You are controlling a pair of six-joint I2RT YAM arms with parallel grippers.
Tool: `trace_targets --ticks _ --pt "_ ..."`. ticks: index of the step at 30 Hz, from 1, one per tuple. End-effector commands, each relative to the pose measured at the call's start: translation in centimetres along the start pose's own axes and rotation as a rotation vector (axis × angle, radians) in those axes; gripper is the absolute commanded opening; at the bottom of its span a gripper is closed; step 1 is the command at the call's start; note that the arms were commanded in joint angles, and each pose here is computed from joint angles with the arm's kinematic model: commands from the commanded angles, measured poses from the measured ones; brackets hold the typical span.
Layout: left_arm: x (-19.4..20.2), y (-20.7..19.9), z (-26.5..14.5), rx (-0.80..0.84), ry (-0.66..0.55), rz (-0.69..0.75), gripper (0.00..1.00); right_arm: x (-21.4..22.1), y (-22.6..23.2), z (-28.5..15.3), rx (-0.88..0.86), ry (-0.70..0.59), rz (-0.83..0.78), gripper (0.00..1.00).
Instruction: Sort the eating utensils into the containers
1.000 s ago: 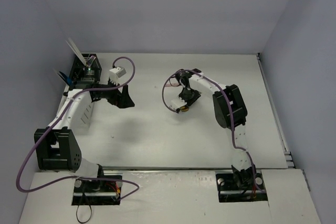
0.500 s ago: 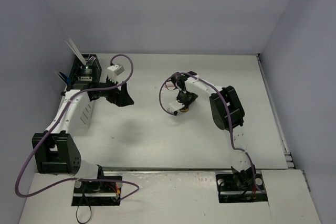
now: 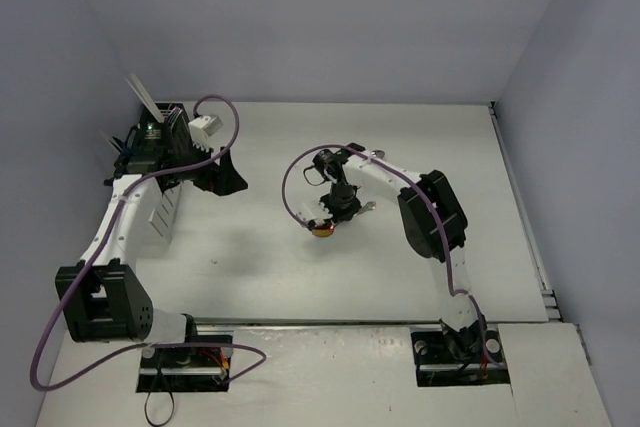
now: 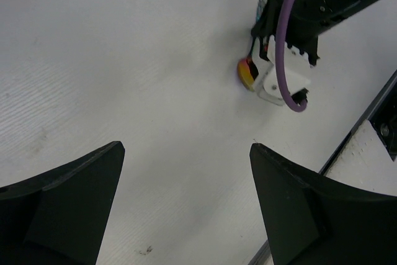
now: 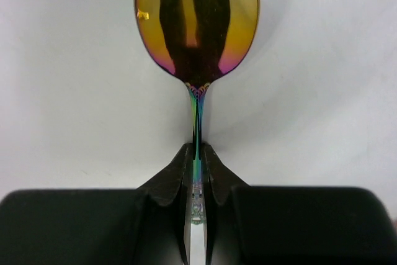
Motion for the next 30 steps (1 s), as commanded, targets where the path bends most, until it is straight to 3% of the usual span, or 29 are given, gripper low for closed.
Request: trace_targets --ticks 1,9,19,23,30 --pt "-4.9 0.5 -2.7 -0.073 -0.242 0.007 0.81 -5.2 4.8 -3.1 -0.134 -0.293 0.203 0.0" --pt "-6.5 1.0 -3.8 -0.111 -0.331 -0.043 0.82 -9.5 3.6 -9.8 -0.121 -0.564 0.452 0.0" --pt "-7.8 -0.7 -5.4 -0.136 -0.434 -0.102 0.83 -10.5 -0.8 -13.9 -0.21 -0.79 0.867 0.0" --pt "-8.0 -0.9 -5.6 -0.145 -0.446 -0.188 0.82 -10.2 -4.8 -15.5 -0.058 -0.846 1.13 0.0" --pt "-7.6 -1.8 -3.8 -0.129 -0.421 -0.261 0.8 -10.3 -6.4 -18.1 0.069 -0.972 1.28 0.0"
Point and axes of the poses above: each gripper's point midway between its finger pads, its own z axis out along the fingers, its own y axis along the line the jaws close on, x = y × z, the point moved 2 cm from there along -z, back along the fingers, and after that the axes turned 12 degrees about z, right-handed, at the moved point
